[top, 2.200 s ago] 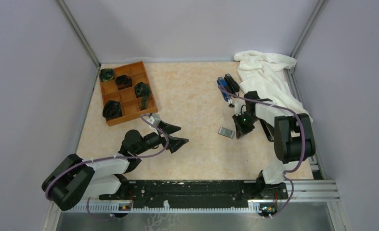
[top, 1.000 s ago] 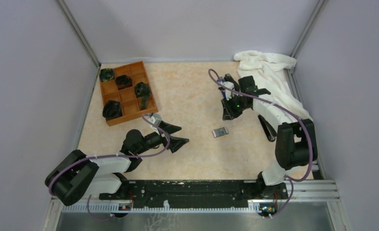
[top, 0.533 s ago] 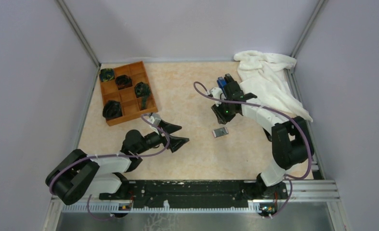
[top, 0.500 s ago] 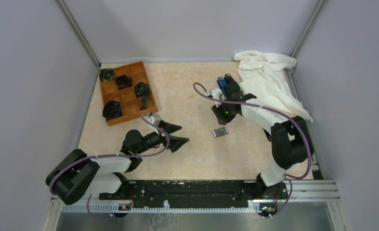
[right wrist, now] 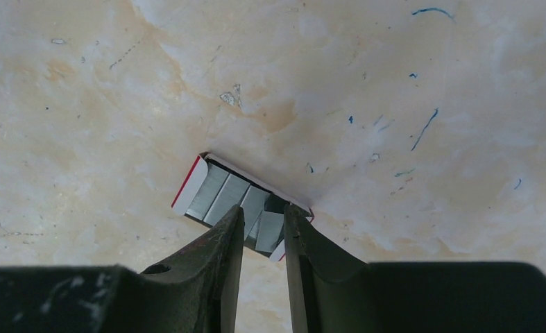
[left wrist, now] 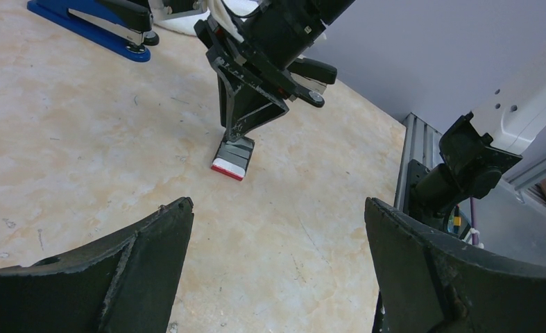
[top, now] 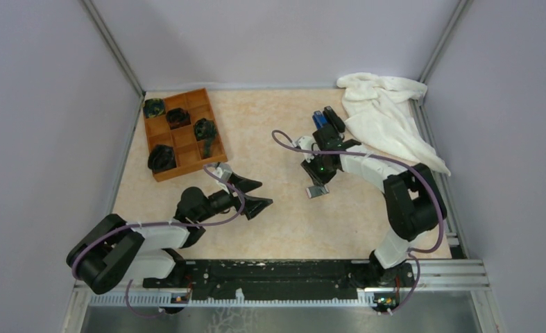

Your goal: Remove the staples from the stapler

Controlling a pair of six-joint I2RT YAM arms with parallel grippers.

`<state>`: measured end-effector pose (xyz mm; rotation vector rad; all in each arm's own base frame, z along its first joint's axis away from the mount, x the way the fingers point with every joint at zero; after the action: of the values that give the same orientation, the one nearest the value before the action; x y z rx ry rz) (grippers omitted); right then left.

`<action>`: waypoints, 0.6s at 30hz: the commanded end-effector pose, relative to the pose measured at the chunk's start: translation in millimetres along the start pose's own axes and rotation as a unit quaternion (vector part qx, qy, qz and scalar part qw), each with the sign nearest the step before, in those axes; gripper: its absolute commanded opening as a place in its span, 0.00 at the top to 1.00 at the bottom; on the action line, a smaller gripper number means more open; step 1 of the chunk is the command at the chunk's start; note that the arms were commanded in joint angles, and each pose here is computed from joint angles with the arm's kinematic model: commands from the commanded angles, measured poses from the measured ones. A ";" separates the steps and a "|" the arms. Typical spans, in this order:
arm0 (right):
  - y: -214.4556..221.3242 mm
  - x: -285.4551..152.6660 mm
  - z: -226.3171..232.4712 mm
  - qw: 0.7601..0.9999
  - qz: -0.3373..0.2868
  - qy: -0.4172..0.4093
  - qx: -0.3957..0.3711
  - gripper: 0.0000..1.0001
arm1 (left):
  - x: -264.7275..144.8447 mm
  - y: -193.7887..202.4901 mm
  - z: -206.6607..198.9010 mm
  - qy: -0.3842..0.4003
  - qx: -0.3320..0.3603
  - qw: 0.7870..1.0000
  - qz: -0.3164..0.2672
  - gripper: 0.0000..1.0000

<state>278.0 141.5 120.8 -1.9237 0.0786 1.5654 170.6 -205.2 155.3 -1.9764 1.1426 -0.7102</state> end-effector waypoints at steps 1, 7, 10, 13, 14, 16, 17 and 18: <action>-3.8 10.8 -1.9 1.000 0.005 0.011 -0.010 0.72 | 0.0 -3.3 -1.8 0.008 0.005 1.000 -0.012 0.02; -2.1 15.1 -0.7 1.000 0.015 0.011 -0.011 0.72 | 0.5 -4.0 -2.1 0.008 0.005 1.000 -0.013 0.02; -2.9 14.6 -0.5 1.000 0.016 0.014 -0.013 0.72 | 0.3 -3.8 -2.0 0.008 0.005 1.000 -0.013 0.02; -4.5 12.0 0.3 1.000 0.009 0.014 -0.015 0.72 | 0.2 -3.4 -1.8 0.008 0.005 1.000 -0.012 0.02; -5.0 10.4 0.3 1.000 0.007 0.016 -0.016 0.72 | 0.4 -3.5 -1.8 0.008 0.004 1.000 -0.013 0.02; -5.4 8.5 0.3 1.000 0.004 0.018 -0.017 0.72 | 0.5 -3.8 -1.9 0.008 0.005 1.000 -0.013 0.02; -4.8 7.6 0.6 1.000 0.004 0.019 -0.017 0.72 | 0.4 -3.4 -1.7 0.008 0.005 1.000 -0.012 0.02; -4.5 7.6 1.1 1.000 0.005 0.018 -0.017 0.72 | 0.2 -3.7 -2.0 0.008 0.005 1.000 -0.013 0.02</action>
<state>278.5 143.1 107.0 -1.9486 0.1288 1.5961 170.5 -205.3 155.3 -1.9793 1.1445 -0.7087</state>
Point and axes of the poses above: each gripper's point midway between its finger pads, its own x axis out along the fingers, its own z axis along the line the jaws close on, y = z × x, the point moved 8 cm from there along -x, back along the fingers, and after that the axes turned 11 degrees about -x, right-handed, at the moved point
